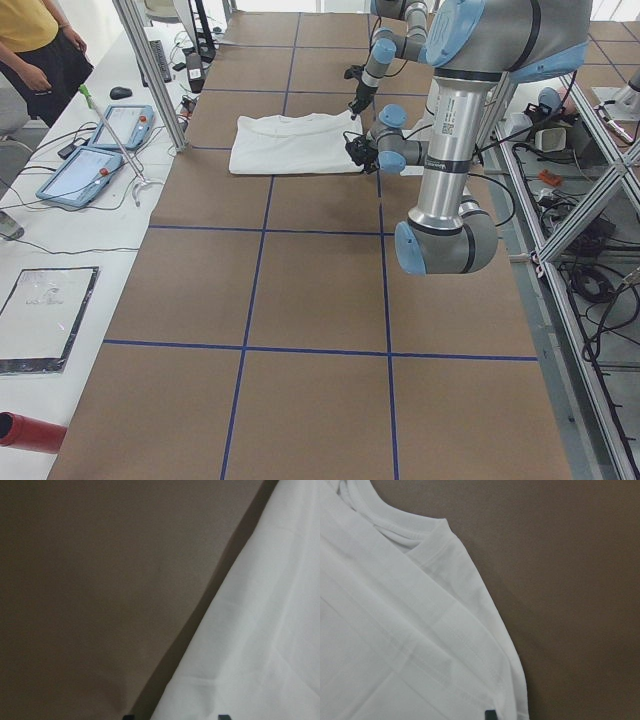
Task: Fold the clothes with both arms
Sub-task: 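Move the left gripper to the shirt corner nearest the robot beside the right gripper, then lift the near edge with both grippers and fold it toward the collar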
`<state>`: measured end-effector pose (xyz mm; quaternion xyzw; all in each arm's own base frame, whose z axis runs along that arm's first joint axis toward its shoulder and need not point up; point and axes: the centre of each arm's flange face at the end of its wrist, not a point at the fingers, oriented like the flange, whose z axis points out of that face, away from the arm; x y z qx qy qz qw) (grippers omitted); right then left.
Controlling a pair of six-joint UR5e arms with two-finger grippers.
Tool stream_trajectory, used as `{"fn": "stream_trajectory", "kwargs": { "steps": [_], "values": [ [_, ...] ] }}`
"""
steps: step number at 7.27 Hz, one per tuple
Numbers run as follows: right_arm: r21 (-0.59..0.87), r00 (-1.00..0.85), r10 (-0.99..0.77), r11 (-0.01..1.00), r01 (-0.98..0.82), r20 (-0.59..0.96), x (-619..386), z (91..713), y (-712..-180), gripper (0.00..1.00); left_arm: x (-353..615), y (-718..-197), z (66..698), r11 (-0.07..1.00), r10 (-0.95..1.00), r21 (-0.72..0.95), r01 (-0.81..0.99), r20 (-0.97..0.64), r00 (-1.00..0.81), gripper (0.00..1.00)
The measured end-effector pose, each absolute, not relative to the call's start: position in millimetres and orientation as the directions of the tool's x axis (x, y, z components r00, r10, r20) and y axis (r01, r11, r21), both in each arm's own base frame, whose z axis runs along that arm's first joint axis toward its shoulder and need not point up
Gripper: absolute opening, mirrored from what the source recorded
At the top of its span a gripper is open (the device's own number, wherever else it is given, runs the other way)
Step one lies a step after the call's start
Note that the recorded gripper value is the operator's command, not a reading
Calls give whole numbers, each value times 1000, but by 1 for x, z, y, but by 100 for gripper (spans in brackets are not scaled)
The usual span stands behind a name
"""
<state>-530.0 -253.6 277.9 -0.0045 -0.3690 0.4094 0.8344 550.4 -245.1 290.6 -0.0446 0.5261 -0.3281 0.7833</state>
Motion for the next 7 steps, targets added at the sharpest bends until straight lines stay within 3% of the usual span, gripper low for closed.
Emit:
{"fn": "stream_trajectory", "kwargs": {
  "steps": [1,5,7],
  "values": [
    [-310,392,686,665,-680,612,-530,278,-254,0,553,-241,293,783,-561,-415,464,-793,238,0],
    [-313,391,685,667,-676,614,-529,276,-251,0,551,-237,283,779,-570,-435,452,-792,219,0],
    [-349,379,694,667,-658,612,-524,270,-226,0,527,-216,263,795,-559,-454,403,-807,193,0]
  ]
}}
